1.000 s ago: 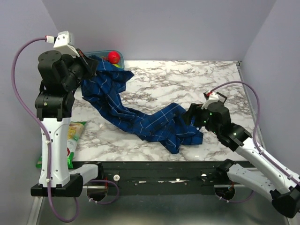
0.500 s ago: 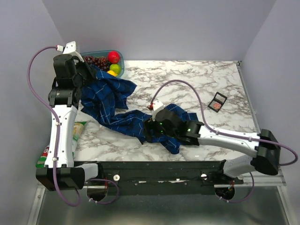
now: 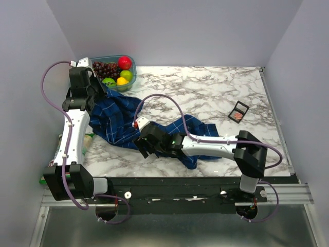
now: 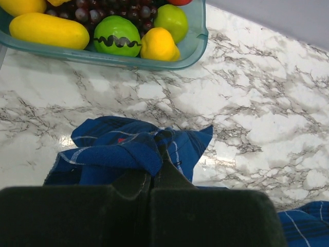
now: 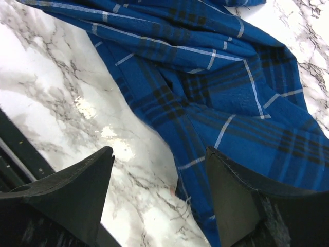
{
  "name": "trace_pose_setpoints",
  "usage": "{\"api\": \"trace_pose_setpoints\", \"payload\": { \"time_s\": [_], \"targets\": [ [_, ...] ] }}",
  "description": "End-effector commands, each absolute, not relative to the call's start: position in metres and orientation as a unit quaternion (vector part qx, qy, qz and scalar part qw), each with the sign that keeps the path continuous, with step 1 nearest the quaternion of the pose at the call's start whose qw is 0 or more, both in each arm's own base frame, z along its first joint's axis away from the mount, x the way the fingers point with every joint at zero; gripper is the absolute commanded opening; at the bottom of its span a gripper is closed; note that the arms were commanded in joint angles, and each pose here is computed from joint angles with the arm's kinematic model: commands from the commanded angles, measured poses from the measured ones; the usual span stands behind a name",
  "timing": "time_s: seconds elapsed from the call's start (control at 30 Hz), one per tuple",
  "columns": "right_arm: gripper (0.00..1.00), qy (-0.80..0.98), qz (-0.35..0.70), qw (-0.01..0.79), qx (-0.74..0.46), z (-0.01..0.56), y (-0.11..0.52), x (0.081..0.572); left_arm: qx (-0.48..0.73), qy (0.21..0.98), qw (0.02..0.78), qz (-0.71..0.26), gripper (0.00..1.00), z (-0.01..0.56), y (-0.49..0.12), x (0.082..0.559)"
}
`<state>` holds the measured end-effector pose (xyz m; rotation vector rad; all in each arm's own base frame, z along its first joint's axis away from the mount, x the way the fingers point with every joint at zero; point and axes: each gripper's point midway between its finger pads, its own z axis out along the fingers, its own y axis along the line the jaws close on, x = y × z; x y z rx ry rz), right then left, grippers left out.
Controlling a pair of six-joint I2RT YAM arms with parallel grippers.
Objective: Pin the brooch onto the clothing
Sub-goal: Adjust the crumpled clothing at the center of the board.
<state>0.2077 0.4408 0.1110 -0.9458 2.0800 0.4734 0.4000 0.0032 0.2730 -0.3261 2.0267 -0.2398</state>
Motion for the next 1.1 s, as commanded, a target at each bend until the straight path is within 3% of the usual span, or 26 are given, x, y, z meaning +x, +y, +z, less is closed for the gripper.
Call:
{"api": "trace_pose_setpoints", "payload": {
  "time_s": [0.0, 0.4, 0.5, 0.53, 0.6, 0.7, 0.73, 0.77, 1.07],
  "targets": [
    [0.80, 0.812, 0.152, 0.409, -0.388, 0.099, 0.450, 0.219, -0.136, 0.831, 0.533, -0.087, 0.00, 0.281, 0.011, 0.407],
    [0.77, 0.822, 0.055, 0.408, -0.394, 0.056, 0.429, 0.236, -0.136, 0.837, 0.520, -0.104, 0.00, 0.280, 0.005, 0.415],
    [0.66, 0.826, 0.040, 0.412, -0.383, 0.052, 0.424, 0.240, -0.132, 0.843, 0.509, -0.114, 0.00, 0.272, 0.000, 0.417],
    [0.56, 0.827, 0.037, 0.414, -0.379, 0.052, 0.423, 0.241, -0.131, 0.844, 0.507, -0.115, 0.00, 0.271, -0.002, 0.418],
    [0.49, 0.829, 0.033, 0.415, -0.373, 0.052, 0.421, 0.243, -0.122, 0.849, 0.501, -0.117, 0.00, 0.265, -0.010, 0.420],
    [0.22, 0.833, 0.034, 0.417, -0.361, 0.058, 0.417, 0.241, -0.109, 0.858, 0.490, -0.111, 0.00, 0.258, -0.019, 0.422],
    [0.07, 0.834, 0.035, 0.418, -0.358, 0.061, 0.414, 0.240, -0.099, 0.859, 0.489, -0.112, 0.00, 0.260, -0.027, 0.423],
    [0.01, 0.836, 0.038, 0.418, -0.354, 0.065, 0.412, 0.239, -0.101, 0.863, 0.485, -0.104, 0.00, 0.256, -0.025, 0.423],
    [0.01, 0.817, 0.164, 0.464, -0.300, 0.195, 0.374, 0.209, 0.021, 0.889, 0.450, -0.087, 0.00, 0.238, -0.108, 0.422]
  ]
}}
